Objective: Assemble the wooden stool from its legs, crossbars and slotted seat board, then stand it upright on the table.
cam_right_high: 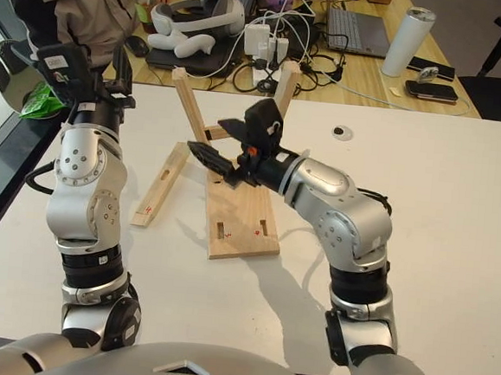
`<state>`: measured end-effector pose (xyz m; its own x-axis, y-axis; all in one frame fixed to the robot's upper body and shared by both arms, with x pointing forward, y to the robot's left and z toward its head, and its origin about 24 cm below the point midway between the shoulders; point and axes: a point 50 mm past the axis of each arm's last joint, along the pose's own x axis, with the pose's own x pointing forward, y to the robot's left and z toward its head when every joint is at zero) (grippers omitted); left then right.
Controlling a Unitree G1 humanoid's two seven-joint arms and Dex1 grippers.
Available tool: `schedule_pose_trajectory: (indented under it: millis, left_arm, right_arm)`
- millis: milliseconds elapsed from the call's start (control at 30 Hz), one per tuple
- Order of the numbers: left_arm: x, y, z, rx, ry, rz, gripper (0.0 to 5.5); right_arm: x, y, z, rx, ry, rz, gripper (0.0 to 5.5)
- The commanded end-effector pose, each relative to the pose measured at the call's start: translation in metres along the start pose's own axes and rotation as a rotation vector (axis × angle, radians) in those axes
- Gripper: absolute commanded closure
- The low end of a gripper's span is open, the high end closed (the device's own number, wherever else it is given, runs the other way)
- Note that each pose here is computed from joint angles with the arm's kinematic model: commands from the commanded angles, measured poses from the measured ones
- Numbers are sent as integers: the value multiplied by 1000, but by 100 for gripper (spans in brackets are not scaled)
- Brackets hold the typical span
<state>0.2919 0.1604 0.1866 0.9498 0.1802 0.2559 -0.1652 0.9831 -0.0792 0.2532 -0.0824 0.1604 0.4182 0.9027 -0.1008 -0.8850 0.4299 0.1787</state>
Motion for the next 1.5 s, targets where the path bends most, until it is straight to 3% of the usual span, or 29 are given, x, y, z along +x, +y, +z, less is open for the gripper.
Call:
schedule_pose_trajectory:
  millis: [33, 200, 467, 600, 800, 933, 1067, 1167, 1267, 1367, 1500]
  left_arm:
    - [-1, 1, 0, 1, -3, 5, 258]
    - [-1, 3, -1, 5, 2, 9, 258]
    - [-11, -4, -27, 38, 173, -76, 258]
    - [-36, 8, -53, 126, 365, -215, 258]
    - [-66, 37, -67, 312, 608, -598, 258]
    - [-73, 13, -60, 293, 589, -817, 258]
    - [-103, -48, -43, 142, 520, -1161, 258]
    - [-118, -74, -28, 49, 483, -1314, 258]
    - [-114, -85, -23, 22, 458, -1307, 258]
    - [-108, -98, -32, 77, 488, -1267, 258]
    - [-99, -119, -56, 214, 547, -1192, 258]
  right_arm:
    - [-18, 24, -30, -9, 225, 199, 164]
    - [-32, 29, -54, -71, 432, 297, 164]
    - [-47, -8, -83, -347, 733, 223, 164]
    - [-61, -20, -97, -423, 848, 229, 164]
    - [-79, -47, -97, -516, 956, 147, 164]
    - [-82, -63, -92, -563, 985, 81, 164]
    - [-75, -65, -70, -555, 910, 97, 164]
    - [-66, -59, -30, -472, 720, 130, 164]
    - [-58, -58, 12, -407, 506, 108, 164]
    - [-46, -72, 54, -374, 285, -61, 164]
    - [-21, -81, 77, -346, 84, -216, 164]
